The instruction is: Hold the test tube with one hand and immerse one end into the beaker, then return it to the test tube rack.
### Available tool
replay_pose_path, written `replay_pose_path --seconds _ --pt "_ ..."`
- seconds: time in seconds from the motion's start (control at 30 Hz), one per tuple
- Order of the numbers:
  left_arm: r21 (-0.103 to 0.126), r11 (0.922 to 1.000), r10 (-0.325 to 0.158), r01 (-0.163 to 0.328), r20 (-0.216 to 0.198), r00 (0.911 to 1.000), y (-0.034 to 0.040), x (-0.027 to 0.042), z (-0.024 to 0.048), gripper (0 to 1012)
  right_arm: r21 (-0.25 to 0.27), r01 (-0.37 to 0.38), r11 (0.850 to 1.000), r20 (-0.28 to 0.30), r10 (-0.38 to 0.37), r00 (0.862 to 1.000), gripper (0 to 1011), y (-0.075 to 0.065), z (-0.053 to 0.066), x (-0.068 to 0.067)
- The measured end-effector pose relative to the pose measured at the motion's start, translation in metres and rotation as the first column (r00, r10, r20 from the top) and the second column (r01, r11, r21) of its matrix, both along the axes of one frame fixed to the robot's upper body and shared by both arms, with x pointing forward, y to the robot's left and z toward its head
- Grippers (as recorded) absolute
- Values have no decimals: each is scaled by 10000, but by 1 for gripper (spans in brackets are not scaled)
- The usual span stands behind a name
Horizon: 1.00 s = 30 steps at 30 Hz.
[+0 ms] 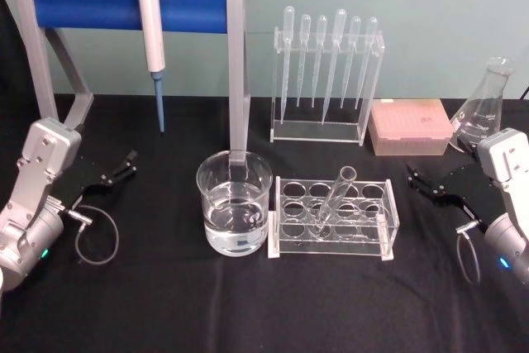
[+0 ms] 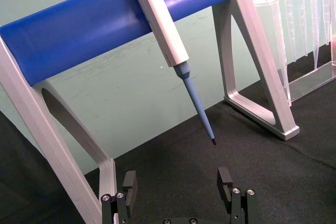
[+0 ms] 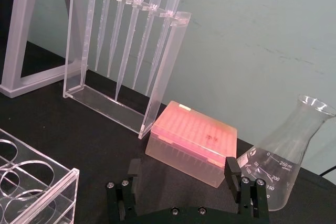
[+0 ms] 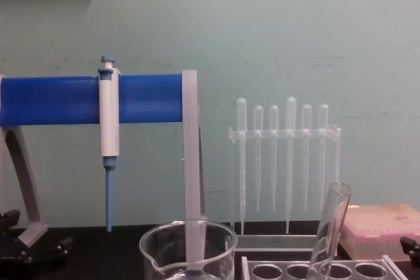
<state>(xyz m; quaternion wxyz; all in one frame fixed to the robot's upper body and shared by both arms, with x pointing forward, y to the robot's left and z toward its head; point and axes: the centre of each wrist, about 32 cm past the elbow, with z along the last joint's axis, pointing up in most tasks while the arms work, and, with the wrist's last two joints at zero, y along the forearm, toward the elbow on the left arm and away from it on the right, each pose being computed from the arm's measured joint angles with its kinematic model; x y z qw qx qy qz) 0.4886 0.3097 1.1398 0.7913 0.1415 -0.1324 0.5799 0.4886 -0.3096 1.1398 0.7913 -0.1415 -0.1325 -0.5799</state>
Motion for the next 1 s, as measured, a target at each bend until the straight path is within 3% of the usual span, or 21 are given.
replay_pose_path --seconds 1.0 --pt "0 10000 0 0 1 10000 0 0 0 1000 0 0 10000 0 0 10000 1003 0 0 0"
